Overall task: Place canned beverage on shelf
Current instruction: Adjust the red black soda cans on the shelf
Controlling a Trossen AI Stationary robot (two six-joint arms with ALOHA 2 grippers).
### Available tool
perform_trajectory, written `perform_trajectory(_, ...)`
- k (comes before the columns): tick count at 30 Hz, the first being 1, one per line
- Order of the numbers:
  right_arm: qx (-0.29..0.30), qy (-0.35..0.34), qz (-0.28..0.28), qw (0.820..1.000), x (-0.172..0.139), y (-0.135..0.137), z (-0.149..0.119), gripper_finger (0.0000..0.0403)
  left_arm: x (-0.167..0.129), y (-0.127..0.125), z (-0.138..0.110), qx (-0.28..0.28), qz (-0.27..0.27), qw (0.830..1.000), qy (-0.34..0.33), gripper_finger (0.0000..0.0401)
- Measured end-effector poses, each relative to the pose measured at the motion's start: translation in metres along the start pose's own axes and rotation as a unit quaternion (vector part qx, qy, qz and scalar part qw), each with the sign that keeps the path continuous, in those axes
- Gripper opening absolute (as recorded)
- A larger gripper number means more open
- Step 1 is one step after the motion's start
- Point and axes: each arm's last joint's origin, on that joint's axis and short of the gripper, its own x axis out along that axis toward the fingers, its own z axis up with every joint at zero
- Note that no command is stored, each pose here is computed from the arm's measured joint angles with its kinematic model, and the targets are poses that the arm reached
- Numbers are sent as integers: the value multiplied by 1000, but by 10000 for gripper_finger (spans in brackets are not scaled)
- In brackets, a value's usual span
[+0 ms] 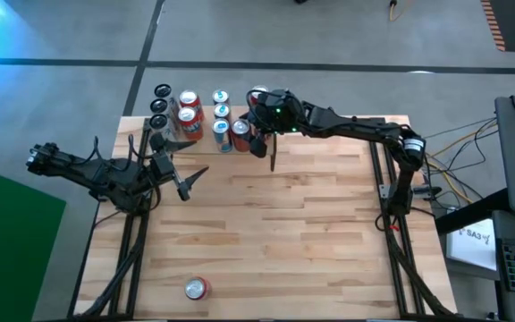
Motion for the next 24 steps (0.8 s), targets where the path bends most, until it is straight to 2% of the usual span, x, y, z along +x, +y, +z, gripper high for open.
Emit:
perform_trajectory(6, -1, 3, -1, 1000, 2, 0, -2, 298, 0, 0, 0, 0, 0, 1000, 0, 346)
perform_trajectory(24, 7, 7, 2, 1000, 3, 0, -3, 299, 0, 0, 0, 0, 0, 1000, 0, 346)
